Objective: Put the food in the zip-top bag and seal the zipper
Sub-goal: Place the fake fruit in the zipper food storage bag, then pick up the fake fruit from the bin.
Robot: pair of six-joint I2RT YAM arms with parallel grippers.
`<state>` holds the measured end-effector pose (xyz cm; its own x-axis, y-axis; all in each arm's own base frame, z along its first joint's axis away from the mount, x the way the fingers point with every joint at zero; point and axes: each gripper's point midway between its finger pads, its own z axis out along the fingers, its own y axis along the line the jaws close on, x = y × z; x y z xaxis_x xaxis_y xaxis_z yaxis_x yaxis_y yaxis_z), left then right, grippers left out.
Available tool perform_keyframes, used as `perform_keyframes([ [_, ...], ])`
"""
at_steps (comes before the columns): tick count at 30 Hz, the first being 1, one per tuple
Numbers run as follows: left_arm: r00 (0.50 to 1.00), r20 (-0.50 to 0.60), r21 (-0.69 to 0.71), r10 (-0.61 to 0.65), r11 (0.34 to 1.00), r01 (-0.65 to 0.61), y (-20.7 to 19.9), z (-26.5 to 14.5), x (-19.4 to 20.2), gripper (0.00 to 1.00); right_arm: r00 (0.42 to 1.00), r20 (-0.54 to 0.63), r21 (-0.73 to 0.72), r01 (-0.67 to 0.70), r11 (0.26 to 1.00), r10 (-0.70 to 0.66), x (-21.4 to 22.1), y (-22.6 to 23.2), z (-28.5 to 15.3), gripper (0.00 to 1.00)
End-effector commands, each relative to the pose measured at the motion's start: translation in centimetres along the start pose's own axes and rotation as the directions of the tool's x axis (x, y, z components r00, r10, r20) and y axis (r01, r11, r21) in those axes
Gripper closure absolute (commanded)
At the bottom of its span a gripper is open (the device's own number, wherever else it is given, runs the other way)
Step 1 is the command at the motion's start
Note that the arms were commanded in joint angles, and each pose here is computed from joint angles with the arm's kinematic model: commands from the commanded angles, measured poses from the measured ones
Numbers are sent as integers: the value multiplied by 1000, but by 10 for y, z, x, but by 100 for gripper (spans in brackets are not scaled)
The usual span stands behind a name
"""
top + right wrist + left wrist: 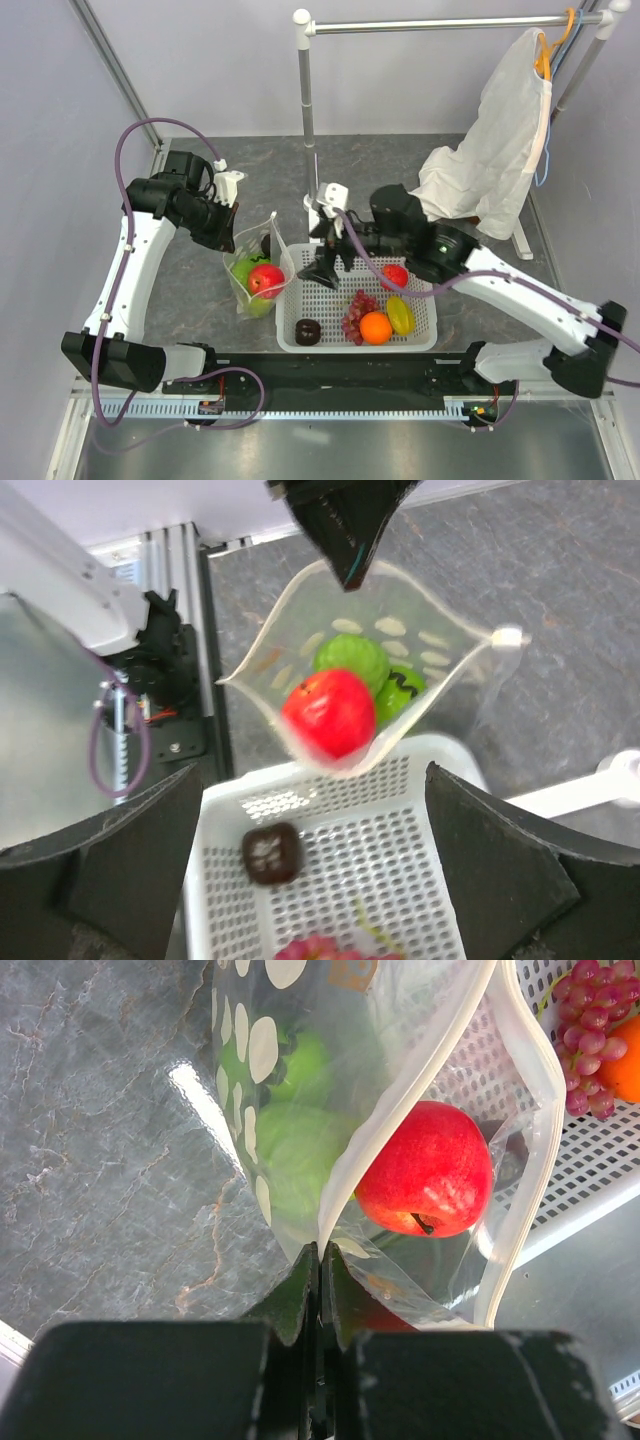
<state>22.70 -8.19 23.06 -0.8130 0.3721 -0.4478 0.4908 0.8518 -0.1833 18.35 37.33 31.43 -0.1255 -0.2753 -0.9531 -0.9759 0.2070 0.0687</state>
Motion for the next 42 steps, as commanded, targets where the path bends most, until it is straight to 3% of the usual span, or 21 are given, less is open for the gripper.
perform_keyframes([
  [1, 1000, -23, 30, -3, 1000, 4, -7, -5, 7, 98, 956, -191, 12, -225, 974, 223, 78, 18, -16, 2],
  [7, 1000, -21, 23, -1, 1000, 2, -6, -6, 7, 98, 866, -323, 36, -390, 920, 380, 142, 29, -6, 2],
  [10, 1000, -19, 24, -1, 1000, 1, -7, -6, 6, 98, 826, -327, 142, -438, 888, 460, 161, 17, 8, 2],
  [24, 1000, -16, 20, 2, 1000, -2, -7, -9, 6, 98, 801, -422, 191, -380, 905, 425, 229, 36, 46, 2],
  [36, 999, -41, 25, -4, 1000, 5, -5, -1, 8, 98, 805, -440, 162, -366, 916, 399, 243, 41, 65, 2],
  [42, 999, -47, 28, -5, 1000, 7, -4, 1, 8, 98, 784, -451, 242, -352, 904, 426, 254, 29, 70, 3],
])
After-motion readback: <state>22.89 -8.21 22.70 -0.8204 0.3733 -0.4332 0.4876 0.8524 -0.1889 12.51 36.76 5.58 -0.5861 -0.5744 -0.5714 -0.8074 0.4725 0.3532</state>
